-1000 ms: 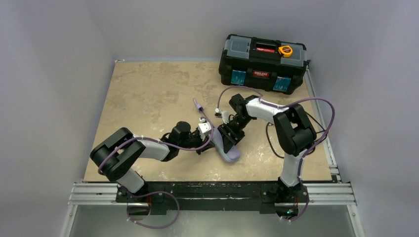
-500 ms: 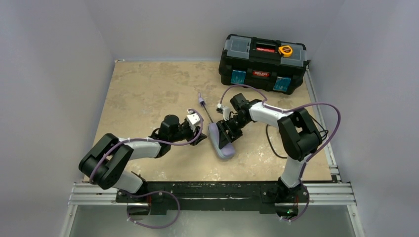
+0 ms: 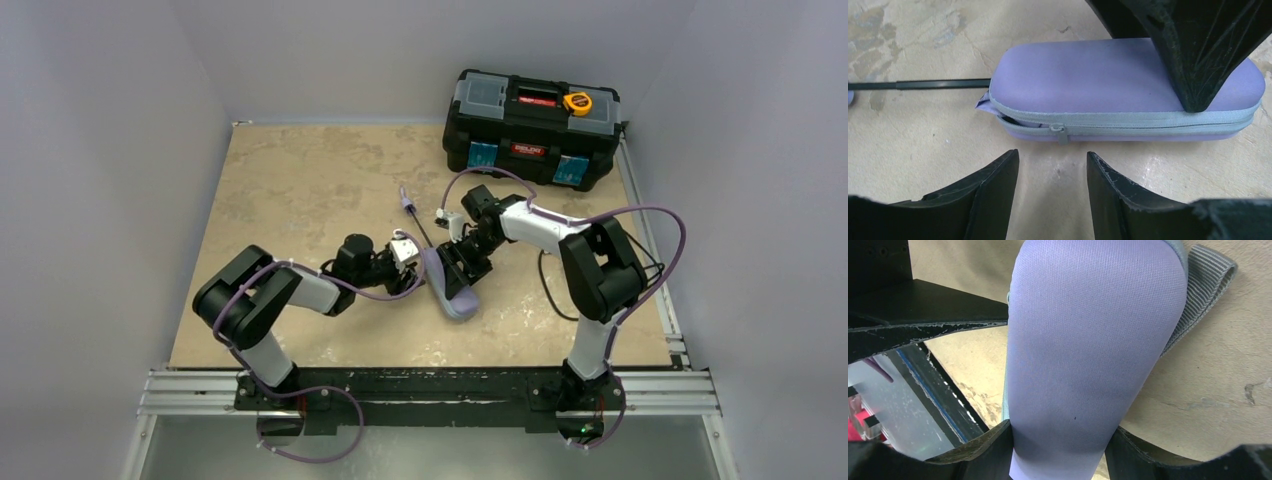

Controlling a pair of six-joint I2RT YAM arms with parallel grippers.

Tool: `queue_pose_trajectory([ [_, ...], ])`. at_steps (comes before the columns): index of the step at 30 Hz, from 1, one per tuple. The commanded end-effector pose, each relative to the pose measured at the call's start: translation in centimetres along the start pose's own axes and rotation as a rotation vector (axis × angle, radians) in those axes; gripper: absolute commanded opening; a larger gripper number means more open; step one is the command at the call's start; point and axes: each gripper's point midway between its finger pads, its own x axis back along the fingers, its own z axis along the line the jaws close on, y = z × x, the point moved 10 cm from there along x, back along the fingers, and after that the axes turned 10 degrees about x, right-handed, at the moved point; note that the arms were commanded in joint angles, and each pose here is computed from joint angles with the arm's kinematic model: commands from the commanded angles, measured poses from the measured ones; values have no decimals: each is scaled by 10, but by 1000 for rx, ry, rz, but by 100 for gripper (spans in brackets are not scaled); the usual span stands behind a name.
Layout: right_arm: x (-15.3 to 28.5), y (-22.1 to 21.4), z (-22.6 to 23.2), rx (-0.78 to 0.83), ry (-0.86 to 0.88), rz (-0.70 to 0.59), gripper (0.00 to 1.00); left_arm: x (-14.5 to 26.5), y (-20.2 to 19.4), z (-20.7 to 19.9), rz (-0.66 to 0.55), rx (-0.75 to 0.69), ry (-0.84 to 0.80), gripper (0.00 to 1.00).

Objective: Open the umbrella

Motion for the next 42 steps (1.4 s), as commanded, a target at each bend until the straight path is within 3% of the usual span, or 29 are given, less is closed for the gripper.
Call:
queue_pose_trajectory([
  [1,-4,-4,-21,58,-174,74,0,-13,29,-2,-144,-152,-78,51],
  [6,-6,-1,-17,98,-162,78,0,-20,32,-6,-158,-184,-104,49],
  [18,-9,-2,-9,155,-142,79,0,-29,33,-7,-138,-138,-145,0],
  [31,-20,13,-10,34,-119,8,0,-13,9,-60,-78,-161,-360,0],
  [35,-19,10,-11,44,-133,10,0,-5,13,-60,-89,-92,-288,0],
  [37,-18,8,-11,49,-143,14,0,3,16,-53,-88,-19,-208,24],
  [38,-17,8,-10,51,-151,15,0,7,17,-48,-84,19,-160,31],
  [40,-14,7,-10,59,-169,14,0,13,17,-40,-73,69,-76,40],
  [42,-11,7,-10,60,-192,12,0,14,16,-33,-72,96,18,40],
])
